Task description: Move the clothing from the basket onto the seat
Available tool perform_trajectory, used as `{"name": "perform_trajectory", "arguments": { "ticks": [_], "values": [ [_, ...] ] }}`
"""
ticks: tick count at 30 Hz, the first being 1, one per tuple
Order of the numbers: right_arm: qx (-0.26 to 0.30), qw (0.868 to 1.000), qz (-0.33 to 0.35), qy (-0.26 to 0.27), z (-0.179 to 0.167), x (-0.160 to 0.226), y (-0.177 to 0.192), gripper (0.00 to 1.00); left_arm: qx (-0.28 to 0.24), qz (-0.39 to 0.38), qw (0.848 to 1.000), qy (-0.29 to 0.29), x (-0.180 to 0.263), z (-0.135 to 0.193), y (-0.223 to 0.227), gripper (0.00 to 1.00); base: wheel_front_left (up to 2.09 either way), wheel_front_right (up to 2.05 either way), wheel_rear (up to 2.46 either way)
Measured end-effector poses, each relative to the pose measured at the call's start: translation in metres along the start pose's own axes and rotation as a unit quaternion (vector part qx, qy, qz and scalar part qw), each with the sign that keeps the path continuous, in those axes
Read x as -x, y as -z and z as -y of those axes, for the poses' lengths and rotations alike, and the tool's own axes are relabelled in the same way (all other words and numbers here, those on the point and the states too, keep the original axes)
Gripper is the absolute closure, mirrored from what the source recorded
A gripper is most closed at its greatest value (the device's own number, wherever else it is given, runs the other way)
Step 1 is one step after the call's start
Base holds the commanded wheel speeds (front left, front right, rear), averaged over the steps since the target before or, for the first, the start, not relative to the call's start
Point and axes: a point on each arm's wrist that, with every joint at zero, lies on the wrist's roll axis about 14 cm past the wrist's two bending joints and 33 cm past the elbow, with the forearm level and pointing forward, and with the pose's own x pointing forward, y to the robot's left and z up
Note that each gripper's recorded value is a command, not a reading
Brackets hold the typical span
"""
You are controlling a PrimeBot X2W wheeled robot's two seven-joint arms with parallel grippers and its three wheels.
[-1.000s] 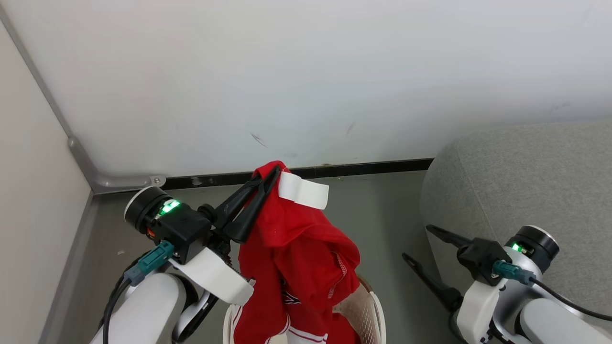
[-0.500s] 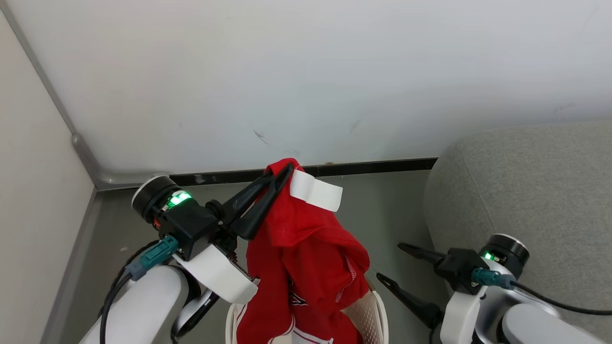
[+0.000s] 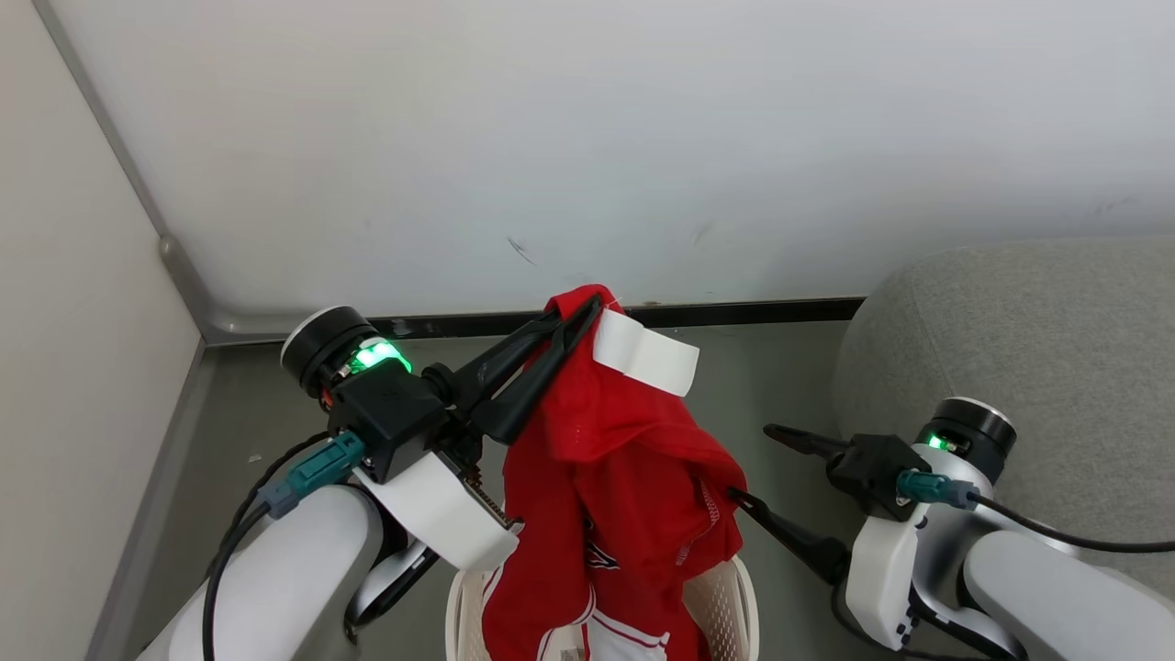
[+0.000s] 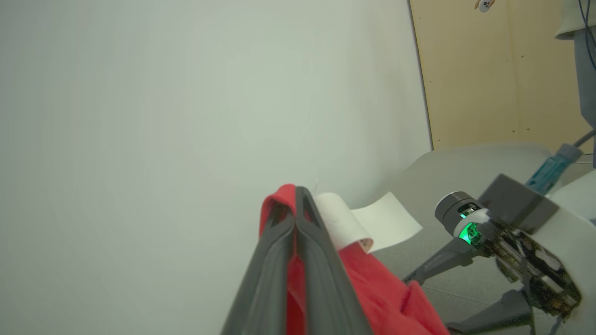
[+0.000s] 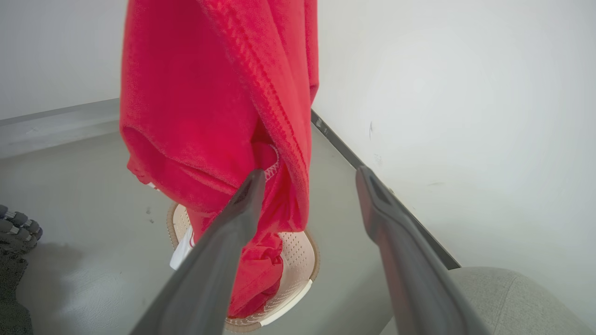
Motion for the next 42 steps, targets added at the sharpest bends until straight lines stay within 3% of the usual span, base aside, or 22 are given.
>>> {"name": "perform_trajectory", "arguments": {
  "ticks": [7, 13, 23, 24, 26, 28, 42],
  "values": [
    [-0.005, 0.999, -0.006, -0.035, -0.017, -0.013, 0.003, 0.00, 0.003, -0.008, 1.000, 0.013, 0.001, 0.008, 0.004, 1.00, 0.00, 0.00, 0.00],
    [-0.009, 0.997, 0.007, -0.079, -0.042, -0.029, -0.008, 0.00, -0.002, -0.006, 1.000, 0.024, -0.002, 0.010, 0.001, 1.00, 0.00, 0.00, 0.00],
    [0.005, 0.993, 0.040, -0.113, -0.055, -0.051, -0.029, 0.00, 0.006, -0.008, 1.000, 0.029, -0.003, 0.011, -0.001, 1.00, 0.00, 0.00, 0.00],
    [0.005, 0.993, 0.040, -0.113, -0.055, -0.051, -0.029, 0.47, 0.006, -0.008, 1.000, 0.029, -0.003, 0.011, -0.001, 1.00, 0.00, 0.00, 0.00],
    [0.013, 0.991, 0.040, -0.124, -0.061, -0.054, -0.030, 0.68, 0.009, -0.011, 1.000, 0.025, -0.001, 0.009, 0.001, 1.00, 0.00, 0.00, 0.00],
    [0.016, 0.990, 0.044, -0.131, -0.064, -0.055, -0.030, 1.00, 0.013, -0.015, 1.000, 0.020, 0.001, 0.006, 0.004, 1.00, 0.00, 0.00, 0.00],
    [0.010, 0.990, 0.065, -0.122, -0.054, -0.055, -0.028, 1.00, 0.029, -0.081, 0.994, -0.067, 0.020, -0.053, 0.045, 1.00, 0.00, 0.00, 0.00]
  ]
}}
